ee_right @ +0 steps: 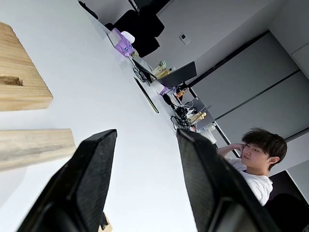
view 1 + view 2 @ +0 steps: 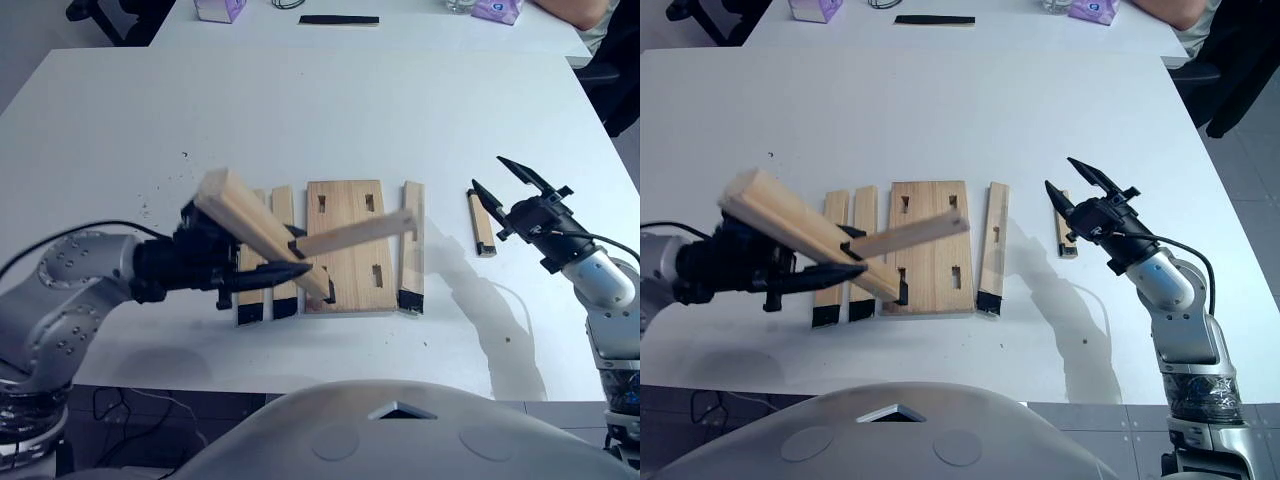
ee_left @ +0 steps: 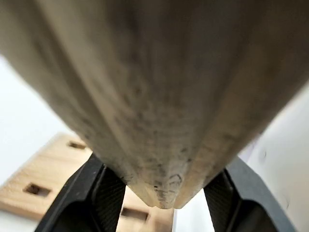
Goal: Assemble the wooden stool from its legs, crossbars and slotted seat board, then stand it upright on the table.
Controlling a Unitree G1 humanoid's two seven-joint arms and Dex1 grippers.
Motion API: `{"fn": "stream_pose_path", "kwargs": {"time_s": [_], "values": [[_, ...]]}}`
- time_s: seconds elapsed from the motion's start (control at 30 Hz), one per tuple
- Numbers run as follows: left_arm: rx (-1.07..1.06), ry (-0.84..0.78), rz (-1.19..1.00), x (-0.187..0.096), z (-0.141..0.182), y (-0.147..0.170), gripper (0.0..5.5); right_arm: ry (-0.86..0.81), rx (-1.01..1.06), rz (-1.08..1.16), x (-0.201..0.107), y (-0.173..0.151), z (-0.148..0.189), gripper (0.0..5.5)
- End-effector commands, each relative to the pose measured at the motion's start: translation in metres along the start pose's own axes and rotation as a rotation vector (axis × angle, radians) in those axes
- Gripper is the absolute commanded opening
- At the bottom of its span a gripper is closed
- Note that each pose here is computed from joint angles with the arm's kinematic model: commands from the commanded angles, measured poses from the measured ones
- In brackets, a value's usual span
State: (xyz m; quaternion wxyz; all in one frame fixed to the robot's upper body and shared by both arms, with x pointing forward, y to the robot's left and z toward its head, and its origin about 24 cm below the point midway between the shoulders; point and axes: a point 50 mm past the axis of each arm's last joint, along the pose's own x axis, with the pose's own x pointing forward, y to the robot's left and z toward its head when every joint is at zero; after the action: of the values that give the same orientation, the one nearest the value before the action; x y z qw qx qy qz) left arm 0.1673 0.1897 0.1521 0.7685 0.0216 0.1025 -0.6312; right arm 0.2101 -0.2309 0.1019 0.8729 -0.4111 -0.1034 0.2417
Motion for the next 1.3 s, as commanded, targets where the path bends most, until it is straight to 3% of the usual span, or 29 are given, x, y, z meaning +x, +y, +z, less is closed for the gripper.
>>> {"fn": "stream_pose_path", "kwargs": {"time_s": [0.03,0.47,0.77,1.1,1.23,1.3], "values": [[0.072,0.014,0.018,0.0,-0.009,0.003,2.1,-0.031,-0.019,0.015,0.005,0.001,0.005,2.27],[0.13,0.005,0.024,0.009,-0.016,0.021,2.1,-0.037,-0.01,0.045,0.009,0.009,0.006,2.27],[0.144,0.139,-0.035,0.006,-0.042,0.015,2.1,-0.037,0.004,0.05,0.009,0.013,0.007,2.27],[-0.011,0.328,0.014,0.022,-0.07,0.03,2.1,-0.063,0.02,0.077,0.016,0.019,0.011,2.27],[-0.073,0.323,0.066,0.026,-0.078,0.03,2.1,-0.074,0.024,0.096,0.019,0.023,0.013,2.27],[-0.068,0.297,0.068,0.028,-0.073,0.03,2.53,-0.074,0.024,0.098,0.019,0.023,0.013,2.27]]}}
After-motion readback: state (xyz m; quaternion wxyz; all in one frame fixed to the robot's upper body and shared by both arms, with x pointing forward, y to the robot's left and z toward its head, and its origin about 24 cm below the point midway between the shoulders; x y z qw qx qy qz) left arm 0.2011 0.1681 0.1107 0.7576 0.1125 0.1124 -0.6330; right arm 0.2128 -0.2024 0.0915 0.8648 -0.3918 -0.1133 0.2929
